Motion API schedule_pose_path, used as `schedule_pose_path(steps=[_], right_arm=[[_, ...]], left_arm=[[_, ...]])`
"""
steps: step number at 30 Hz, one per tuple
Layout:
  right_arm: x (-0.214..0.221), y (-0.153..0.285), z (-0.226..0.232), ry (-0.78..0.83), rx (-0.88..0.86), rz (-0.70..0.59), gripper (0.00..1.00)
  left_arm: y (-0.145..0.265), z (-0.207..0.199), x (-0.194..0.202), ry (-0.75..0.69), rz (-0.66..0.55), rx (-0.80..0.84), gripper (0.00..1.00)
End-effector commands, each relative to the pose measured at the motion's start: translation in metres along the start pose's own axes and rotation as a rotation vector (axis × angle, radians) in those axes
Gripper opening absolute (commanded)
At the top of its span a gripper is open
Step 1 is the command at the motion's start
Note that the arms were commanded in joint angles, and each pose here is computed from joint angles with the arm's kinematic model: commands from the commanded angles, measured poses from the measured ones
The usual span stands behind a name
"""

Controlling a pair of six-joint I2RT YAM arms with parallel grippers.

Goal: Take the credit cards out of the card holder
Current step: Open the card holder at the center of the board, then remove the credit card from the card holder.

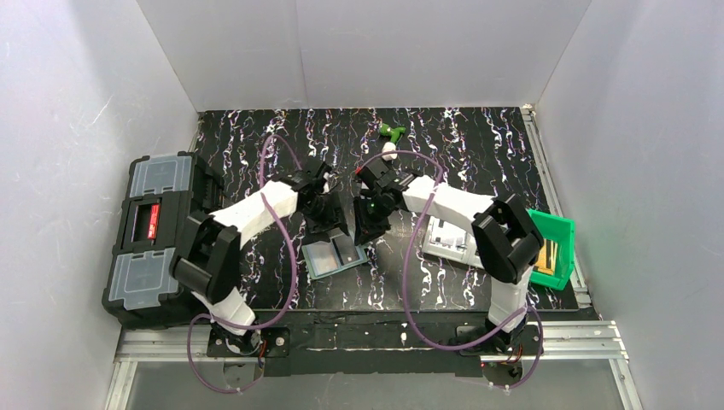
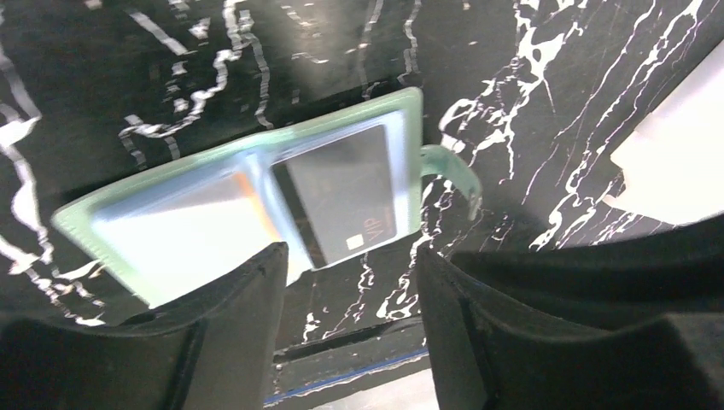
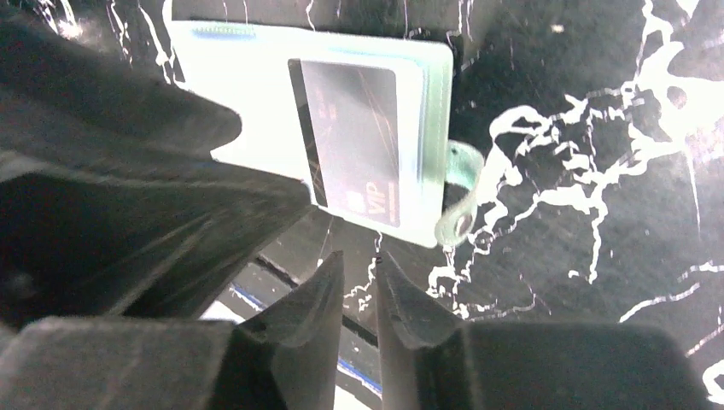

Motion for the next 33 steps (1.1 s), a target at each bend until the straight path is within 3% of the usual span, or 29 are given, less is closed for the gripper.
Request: schedule_pose_path(steps=[1, 8, 16, 26, 28, 33], right_arm=[[-0.01, -0.008, 0.008, 0.034, 0.013, 0.004, 0.22], [-0.016, -0.025, 0.0, 0.021, 0.069, 0.014, 0.14], [-0.013, -0.041, -0.013, -0.004, 0.122, 0.04, 0.09], [-0.007, -0.053, -0.019, -0.006, 0.153, 0.075, 0.07], [-0.005, -0.054, -0.019, -0.006, 0.158, 0.084, 0.06], [-0.002, -0.057, -0.017, 0.0, 0.157, 0.095, 0.06]], left_arm=[[0.014, 0.024, 0.013, 0.046, -0.02, -0.043, 0.5], [0.001, 0.028, 0.019, 0.079, 0.003, -0.003, 0.33], [-0.023, 0.033, 0.025, 0.117, 0.029, 0.026, 0.29], [-0.033, 0.054, 0.036, 0.154, 0.005, -0.051, 0.13], [-0.038, 0.054, 0.037, 0.165, 0.0, -0.033, 0.13], [-0.048, 0.053, 0.041, 0.192, -0.02, 0.041, 0.23]])
Point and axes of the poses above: each gripper's point midway between its finger pads, its own y axis back along the fingers, its own z axis along the line the jaws close on, x = y × z, the point moved 6 cm from there along y, back along the fingers, and after that the axes turned 9 degrees about -y, right-handed, at the moved point
